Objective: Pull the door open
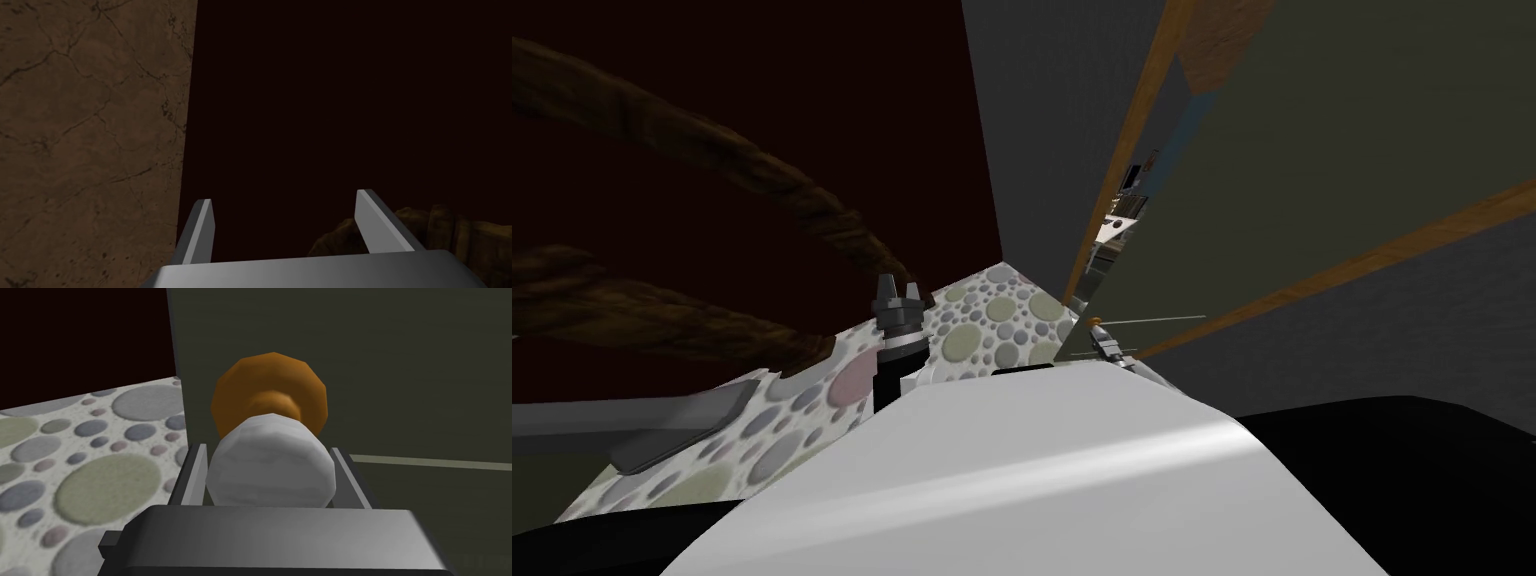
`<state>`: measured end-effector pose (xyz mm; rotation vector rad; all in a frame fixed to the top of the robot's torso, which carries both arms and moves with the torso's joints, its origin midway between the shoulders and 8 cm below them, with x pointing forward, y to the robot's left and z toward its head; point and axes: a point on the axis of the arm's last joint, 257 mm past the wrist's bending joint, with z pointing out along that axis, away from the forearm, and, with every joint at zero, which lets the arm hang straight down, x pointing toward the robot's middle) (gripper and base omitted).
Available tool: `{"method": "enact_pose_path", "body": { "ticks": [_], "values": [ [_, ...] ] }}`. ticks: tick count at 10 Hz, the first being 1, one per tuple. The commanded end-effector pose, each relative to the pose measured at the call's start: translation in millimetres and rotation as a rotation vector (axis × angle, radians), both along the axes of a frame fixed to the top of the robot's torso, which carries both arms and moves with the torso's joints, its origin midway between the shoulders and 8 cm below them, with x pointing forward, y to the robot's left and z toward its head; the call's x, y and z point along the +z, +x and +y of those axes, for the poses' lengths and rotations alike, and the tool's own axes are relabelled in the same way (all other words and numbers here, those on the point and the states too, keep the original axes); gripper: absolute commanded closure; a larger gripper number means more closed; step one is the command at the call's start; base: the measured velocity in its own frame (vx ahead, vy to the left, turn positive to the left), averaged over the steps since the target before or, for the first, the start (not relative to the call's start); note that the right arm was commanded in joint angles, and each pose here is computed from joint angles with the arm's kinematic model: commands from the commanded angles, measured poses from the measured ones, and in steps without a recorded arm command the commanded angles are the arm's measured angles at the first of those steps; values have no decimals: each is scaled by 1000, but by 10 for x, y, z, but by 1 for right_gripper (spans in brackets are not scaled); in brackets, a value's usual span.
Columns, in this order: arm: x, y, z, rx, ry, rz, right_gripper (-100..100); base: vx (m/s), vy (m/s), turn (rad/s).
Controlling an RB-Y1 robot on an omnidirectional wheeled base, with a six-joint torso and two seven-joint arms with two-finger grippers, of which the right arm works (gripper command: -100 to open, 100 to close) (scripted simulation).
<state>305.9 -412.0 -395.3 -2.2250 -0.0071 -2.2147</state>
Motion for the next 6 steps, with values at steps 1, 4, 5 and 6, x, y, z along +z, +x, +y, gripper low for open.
{"method": "enact_pose_path", "body": {
  "ticks": [1, 4, 5, 6],
  "values": [
    [19, -85, -34, 12, 0, -2, 100, -215, -18, 145],
    [33, -186, -45, 34, 2, -4, 100, -196, -52, 133],
    [1, -182, -36, 29, 0, 4, 100, -72, -16, 30],
    [-5, -221, -34, 38, 1, 6, 100, -150, -43, 127]
  ]
}}
